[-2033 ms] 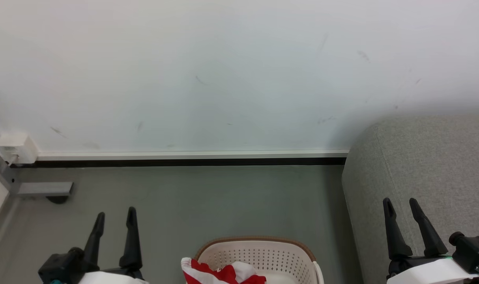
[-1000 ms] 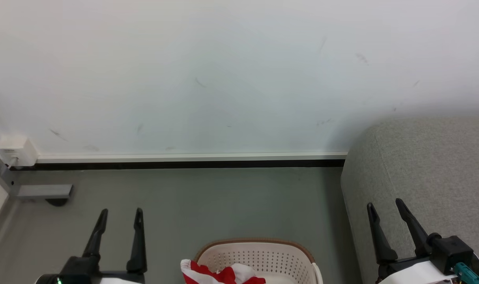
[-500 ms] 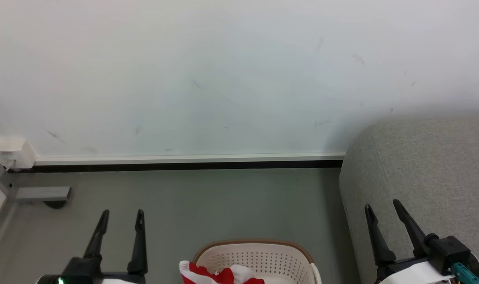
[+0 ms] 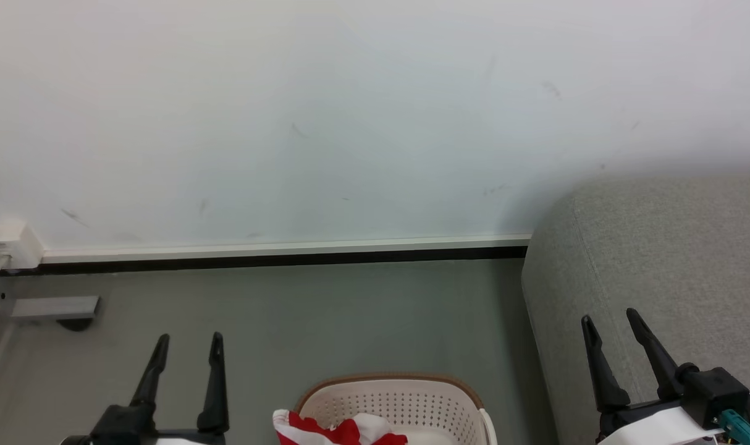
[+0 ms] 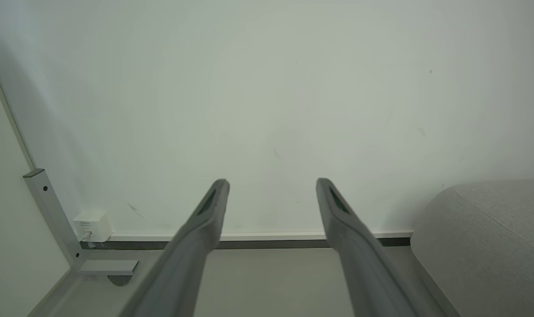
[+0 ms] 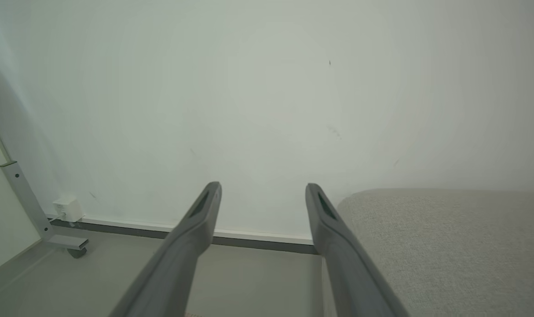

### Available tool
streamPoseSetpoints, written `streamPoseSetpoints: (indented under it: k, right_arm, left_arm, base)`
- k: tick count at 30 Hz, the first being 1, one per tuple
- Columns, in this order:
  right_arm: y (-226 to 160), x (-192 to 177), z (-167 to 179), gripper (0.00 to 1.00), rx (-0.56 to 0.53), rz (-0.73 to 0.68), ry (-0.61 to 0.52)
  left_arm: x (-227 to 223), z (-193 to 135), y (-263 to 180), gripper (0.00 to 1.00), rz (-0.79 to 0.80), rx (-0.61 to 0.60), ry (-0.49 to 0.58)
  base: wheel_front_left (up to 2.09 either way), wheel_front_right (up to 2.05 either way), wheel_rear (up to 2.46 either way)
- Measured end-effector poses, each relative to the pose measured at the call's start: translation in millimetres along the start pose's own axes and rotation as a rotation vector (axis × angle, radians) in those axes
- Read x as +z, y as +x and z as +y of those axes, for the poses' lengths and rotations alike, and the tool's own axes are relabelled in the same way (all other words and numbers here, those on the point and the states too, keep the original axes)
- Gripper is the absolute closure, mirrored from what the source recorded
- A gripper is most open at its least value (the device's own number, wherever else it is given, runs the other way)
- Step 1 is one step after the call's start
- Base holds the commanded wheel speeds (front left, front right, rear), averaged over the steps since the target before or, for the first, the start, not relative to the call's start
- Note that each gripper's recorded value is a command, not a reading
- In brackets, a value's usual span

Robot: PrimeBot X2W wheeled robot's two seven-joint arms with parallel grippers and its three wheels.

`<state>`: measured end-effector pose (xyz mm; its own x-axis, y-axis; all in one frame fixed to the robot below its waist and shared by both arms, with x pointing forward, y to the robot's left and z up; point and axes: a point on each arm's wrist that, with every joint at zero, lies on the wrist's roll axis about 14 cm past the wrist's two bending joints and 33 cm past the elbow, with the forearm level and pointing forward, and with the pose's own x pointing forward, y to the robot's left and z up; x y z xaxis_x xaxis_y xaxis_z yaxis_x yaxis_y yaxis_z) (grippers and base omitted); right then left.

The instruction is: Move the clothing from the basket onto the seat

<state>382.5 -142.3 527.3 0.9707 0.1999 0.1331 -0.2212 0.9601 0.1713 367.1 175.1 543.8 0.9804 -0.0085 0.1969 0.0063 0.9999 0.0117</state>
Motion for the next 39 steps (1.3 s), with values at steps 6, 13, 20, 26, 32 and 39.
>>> streamPoseSetpoints:
  k: [6,13,20,26,32,39]
  right_arm:
    - [-4,0,-14,0.0,-0.041,0.001,-0.001]
    - [4,0,-30,0.0,-0.08,-0.007,-0.003]
    - [24,-10,-49,0.0,-0.118,0.006,-0.01]
    - [39,-27,-62,0.0,-0.145,0.036,-0.007]
    - [49,-41,-75,0.0,-0.174,0.058,-0.014]
    - [61,-48,-94,0.0,-0.207,0.061,-0.038]
  left_arm:
    - [-7,-13,10,0.0,0.016,-0.037,-0.028]
    - [-29,-36,35,0.0,0.066,-0.113,-0.058]
    - [-90,-55,58,0.0,0.22,-0.167,-0.082]
    - [-143,-77,75,0.0,0.346,-0.26,-0.068]
    - [-204,-96,71,0.0,0.511,-0.34,-0.059]
    - [-266,-113,60,0.0,0.674,-0.494,0.042]
  base:
    - [0.0,0.0,0.0]
    - [0.0,0.0,0.0]
    - [0.0,0.0,0.0]
    - [0.0,0.0,0.0]
    - [0.0,0.0,0.0]
    - [0.0,0.0,0.0]
